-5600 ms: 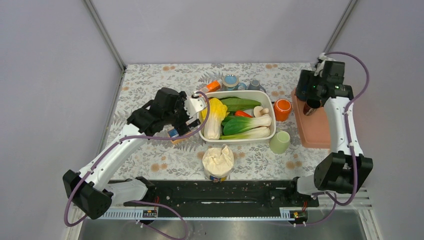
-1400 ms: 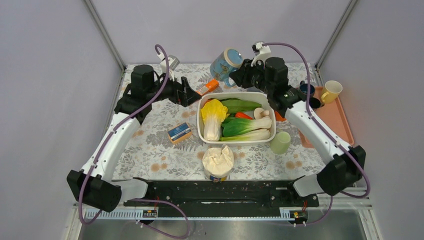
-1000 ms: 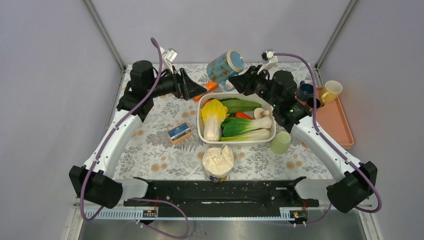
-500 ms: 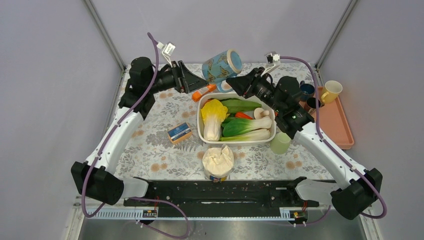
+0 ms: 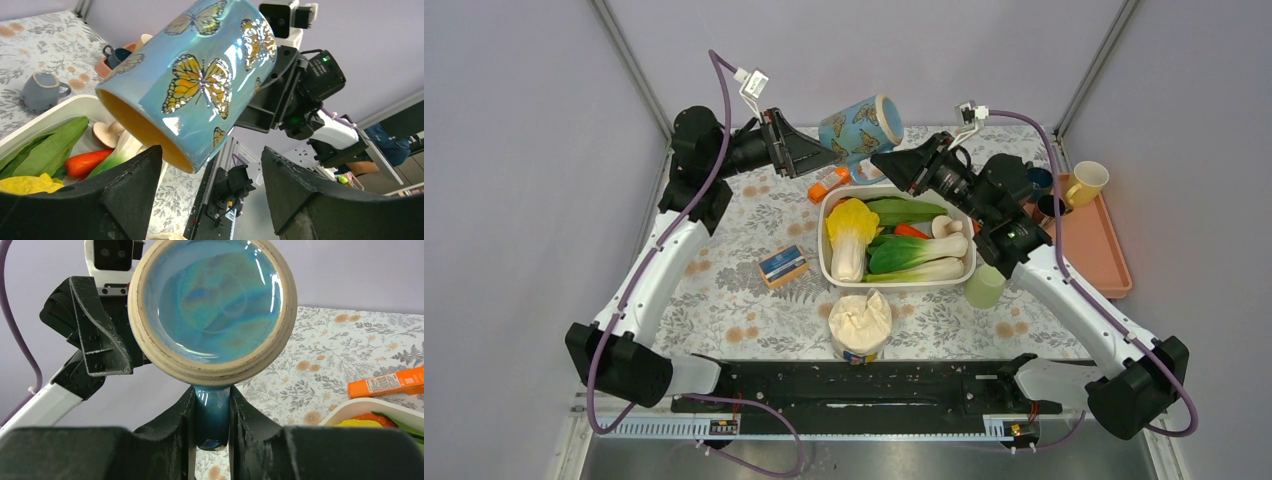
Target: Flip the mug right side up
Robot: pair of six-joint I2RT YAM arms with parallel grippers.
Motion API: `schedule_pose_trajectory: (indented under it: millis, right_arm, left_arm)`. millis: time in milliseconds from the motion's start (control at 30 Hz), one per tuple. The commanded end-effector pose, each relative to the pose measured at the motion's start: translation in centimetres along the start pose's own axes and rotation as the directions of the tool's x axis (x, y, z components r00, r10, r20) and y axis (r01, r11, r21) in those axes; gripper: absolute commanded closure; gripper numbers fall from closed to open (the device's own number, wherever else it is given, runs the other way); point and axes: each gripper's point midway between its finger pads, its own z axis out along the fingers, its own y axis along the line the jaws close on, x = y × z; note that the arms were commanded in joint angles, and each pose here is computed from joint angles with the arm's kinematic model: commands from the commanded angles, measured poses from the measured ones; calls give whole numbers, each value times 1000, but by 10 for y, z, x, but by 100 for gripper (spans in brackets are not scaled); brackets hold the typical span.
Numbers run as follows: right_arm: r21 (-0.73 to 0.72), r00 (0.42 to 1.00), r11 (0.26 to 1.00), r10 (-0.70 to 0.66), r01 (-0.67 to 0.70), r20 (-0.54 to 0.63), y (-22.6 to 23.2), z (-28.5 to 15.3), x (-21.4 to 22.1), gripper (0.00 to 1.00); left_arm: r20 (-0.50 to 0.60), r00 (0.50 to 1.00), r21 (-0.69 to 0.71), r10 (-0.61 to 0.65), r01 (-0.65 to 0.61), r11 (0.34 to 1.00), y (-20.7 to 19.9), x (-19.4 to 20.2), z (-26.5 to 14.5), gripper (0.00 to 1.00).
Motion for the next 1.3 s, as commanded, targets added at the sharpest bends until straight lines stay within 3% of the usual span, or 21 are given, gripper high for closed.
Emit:
schedule_pose_trajectory:
  millis: [0,133,267,500,667,767,867,967,1267]
  right_arm:
    - [-216,984,975,-19,58,178,67,-2,-58,100]
    - [-250,988,968,8,31,153,75,6,-51,100]
    - [-289,993,957,58,-25,106,78,16,-38,100]
    - [-288,992,952,121,-106,35,66,34,-9,100]
    - [-270,989,951,146,-150,-35,57,46,22,100]
    - [-205,985,963,170,-175,-43,37,46,39,99]
    - [-109,979,975,184,-193,-85,9,41,67,86]
    - [-10,966,977,210,-214,-150,-20,38,104,71]
    - [179,918,956,276,-232,-285,-83,25,184,41]
  left_arm:
    - [30,996,120,90,-93,988,-47,-17,-7,27]
    - [31,996,174,83,-87,981,-62,-20,-7,35]
    - [36,996,216,82,-88,972,-75,-27,-6,52]
    - [30,994,180,104,-108,978,-68,-23,-6,100]
    - [15,993,95,116,-116,989,-43,-16,-3,100]
    - [-20,985,-78,171,-172,982,-7,-10,-5,100]
    - [-79,960,-264,270,-282,923,41,0,-16,100]
    - [-143,938,-349,316,-346,871,79,19,-23,100]
    - [-321,892,-374,319,-429,822,147,70,-14,100]
